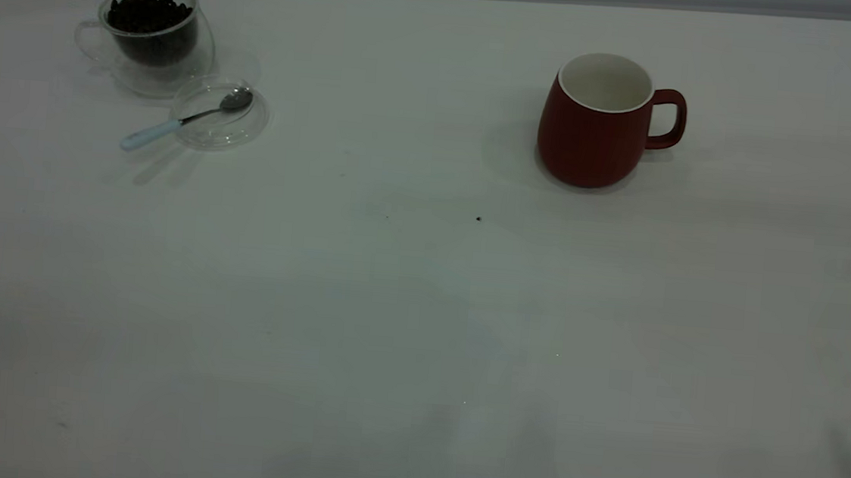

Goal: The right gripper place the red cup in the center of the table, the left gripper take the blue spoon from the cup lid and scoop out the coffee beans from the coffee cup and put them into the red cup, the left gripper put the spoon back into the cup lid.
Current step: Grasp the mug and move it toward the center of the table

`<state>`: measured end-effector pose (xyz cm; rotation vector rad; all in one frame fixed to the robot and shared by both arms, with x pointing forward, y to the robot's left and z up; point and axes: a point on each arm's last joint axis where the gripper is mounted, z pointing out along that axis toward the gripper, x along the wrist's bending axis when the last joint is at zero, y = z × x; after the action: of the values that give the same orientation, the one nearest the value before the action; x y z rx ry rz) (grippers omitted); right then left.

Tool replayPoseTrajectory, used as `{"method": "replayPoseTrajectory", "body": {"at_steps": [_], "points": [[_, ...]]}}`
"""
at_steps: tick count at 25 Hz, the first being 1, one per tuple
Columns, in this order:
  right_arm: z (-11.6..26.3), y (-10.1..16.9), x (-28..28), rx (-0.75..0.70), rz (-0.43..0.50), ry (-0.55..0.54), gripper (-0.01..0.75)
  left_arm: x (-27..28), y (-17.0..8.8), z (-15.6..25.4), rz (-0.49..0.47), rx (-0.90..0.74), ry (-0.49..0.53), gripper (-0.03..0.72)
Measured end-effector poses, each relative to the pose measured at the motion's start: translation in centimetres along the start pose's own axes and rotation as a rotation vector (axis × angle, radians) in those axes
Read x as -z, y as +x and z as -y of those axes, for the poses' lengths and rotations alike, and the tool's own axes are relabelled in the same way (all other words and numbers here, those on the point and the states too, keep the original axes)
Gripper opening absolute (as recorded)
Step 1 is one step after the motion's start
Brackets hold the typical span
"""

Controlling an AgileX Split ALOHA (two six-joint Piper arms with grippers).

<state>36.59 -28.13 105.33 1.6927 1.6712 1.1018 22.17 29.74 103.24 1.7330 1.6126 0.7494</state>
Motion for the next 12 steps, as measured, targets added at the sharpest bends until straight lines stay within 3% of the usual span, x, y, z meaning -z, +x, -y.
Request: {"method": "replayPoseTrajectory", "body": {"at_steps": [7, 12], "points": [[-1.5, -0.5, -11.6, -0.031, -0.111, 0.300, 0.557, 0.0, 0.0, 0.0, 0.000, 0.000, 0.000, 0.422], [-0.7, -1.2, -20.2, -0.112, -0.188, 0.443, 0.557, 0.0, 0.0, 0.0, 0.000, 0.000, 0.000, 0.422]]}}
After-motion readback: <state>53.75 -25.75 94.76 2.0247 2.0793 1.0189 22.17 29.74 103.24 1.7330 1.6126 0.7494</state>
